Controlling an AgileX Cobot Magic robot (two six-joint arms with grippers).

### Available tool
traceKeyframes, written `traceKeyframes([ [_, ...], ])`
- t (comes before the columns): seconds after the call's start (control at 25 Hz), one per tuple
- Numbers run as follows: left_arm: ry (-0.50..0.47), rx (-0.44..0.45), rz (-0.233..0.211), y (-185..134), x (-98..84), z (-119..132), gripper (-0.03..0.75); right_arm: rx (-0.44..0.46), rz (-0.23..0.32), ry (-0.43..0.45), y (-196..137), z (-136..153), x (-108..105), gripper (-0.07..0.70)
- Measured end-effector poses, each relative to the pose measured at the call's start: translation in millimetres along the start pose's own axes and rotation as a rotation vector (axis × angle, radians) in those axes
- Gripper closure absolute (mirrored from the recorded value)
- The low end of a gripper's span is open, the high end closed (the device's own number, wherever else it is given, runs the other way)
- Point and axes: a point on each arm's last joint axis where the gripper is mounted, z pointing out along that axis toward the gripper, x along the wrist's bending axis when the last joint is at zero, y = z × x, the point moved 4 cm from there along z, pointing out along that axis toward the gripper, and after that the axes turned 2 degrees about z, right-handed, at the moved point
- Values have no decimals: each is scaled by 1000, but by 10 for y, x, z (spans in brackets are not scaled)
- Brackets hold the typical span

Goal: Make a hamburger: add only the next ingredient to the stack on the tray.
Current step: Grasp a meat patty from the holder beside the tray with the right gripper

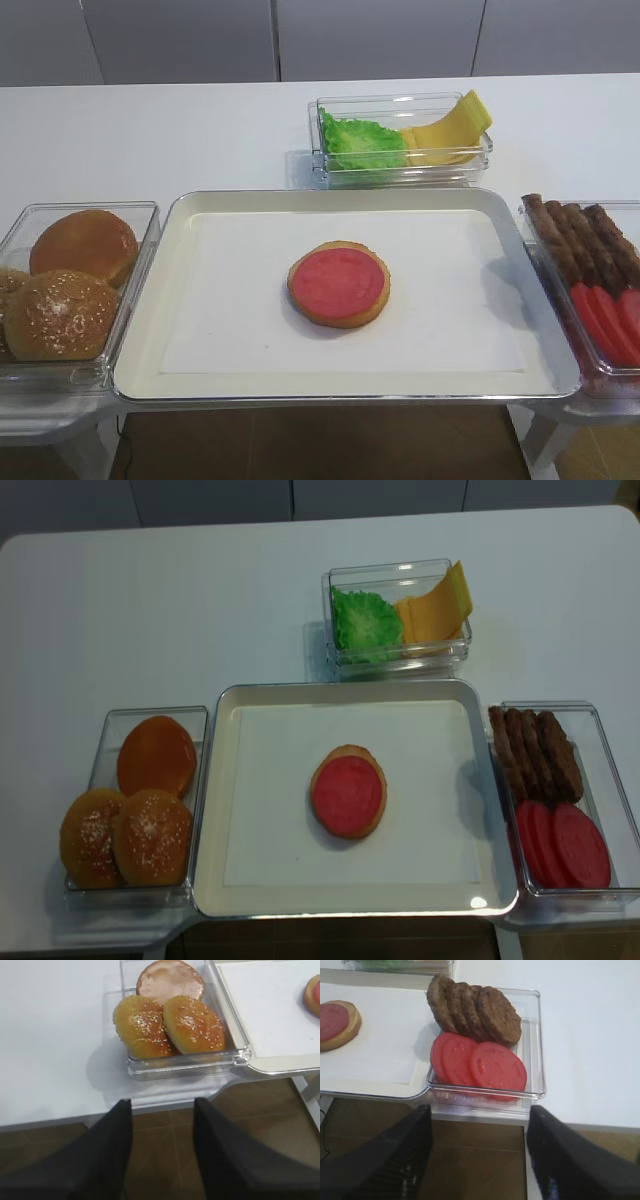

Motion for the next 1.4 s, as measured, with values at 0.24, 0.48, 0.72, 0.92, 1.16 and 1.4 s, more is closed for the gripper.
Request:
traceKeyframes([
  [0.24,0,0,0,0,0,0,412,0,0,0,0,0,0,161],
  [0.48,0,0,0,0,0,0,412,0,0,0,0,0,0,162],
  [0.72,0,0,0,0,0,0,412,0,0,0,0,0,0,161],
  [0.92,0,0,0,0,0,0,412,0,0,0,0,0,0,161],
  [1.16,0,0,0,0,0,0,412,0,0,0,0,0,-1,161],
  [1.4,0,0,0,0,0,0,412,-3,11,15,4,0,19,162],
])
